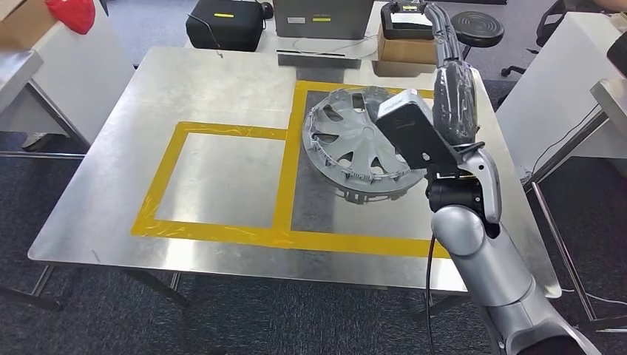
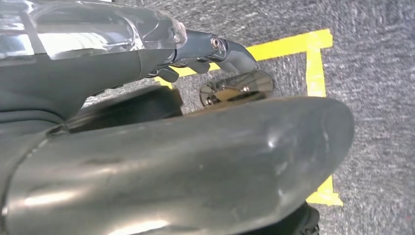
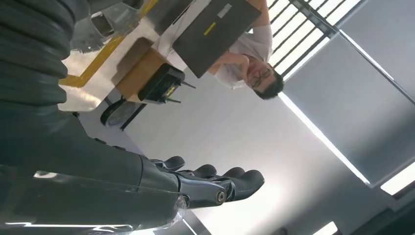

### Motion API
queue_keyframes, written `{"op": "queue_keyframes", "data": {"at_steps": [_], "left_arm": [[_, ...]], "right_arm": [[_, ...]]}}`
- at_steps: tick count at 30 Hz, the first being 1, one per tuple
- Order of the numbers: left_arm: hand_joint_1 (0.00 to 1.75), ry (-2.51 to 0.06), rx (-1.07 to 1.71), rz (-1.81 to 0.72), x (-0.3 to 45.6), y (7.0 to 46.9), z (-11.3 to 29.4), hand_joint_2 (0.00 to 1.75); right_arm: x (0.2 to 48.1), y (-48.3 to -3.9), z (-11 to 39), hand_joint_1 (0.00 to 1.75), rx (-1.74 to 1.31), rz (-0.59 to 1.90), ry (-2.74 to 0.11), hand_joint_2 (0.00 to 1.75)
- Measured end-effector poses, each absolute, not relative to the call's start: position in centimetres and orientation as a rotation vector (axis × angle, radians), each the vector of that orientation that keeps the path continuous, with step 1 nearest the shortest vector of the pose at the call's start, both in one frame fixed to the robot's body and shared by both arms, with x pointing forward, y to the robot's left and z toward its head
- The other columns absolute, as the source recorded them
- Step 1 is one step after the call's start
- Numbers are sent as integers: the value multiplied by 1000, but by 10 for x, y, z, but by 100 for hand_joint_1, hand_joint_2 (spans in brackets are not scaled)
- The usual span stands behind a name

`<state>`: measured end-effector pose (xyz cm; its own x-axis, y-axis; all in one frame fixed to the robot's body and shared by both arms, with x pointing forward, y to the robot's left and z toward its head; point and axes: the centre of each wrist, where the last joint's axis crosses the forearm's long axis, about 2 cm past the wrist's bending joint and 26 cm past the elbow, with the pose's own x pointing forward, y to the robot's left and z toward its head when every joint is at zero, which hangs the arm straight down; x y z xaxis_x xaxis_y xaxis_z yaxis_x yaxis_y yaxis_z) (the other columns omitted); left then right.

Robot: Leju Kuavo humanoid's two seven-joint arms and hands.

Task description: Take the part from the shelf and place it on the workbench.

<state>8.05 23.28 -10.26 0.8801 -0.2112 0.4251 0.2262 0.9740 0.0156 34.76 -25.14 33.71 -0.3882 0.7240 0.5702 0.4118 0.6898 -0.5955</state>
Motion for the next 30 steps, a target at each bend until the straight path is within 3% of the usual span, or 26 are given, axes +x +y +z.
{"op": "queue_keyframes", "data": {"at_steps": [9, 30], "left_arm": [[0, -432, -28, -223, 75, 236, -104, 0], [0, -429, 1, -184, 73, 241, -105, 0]], "right_arm": [[316, -281, 334, 0, -880, 350, -2077, 175], [278, -295, 317, 0, -797, 304, -2122, 175]]}}
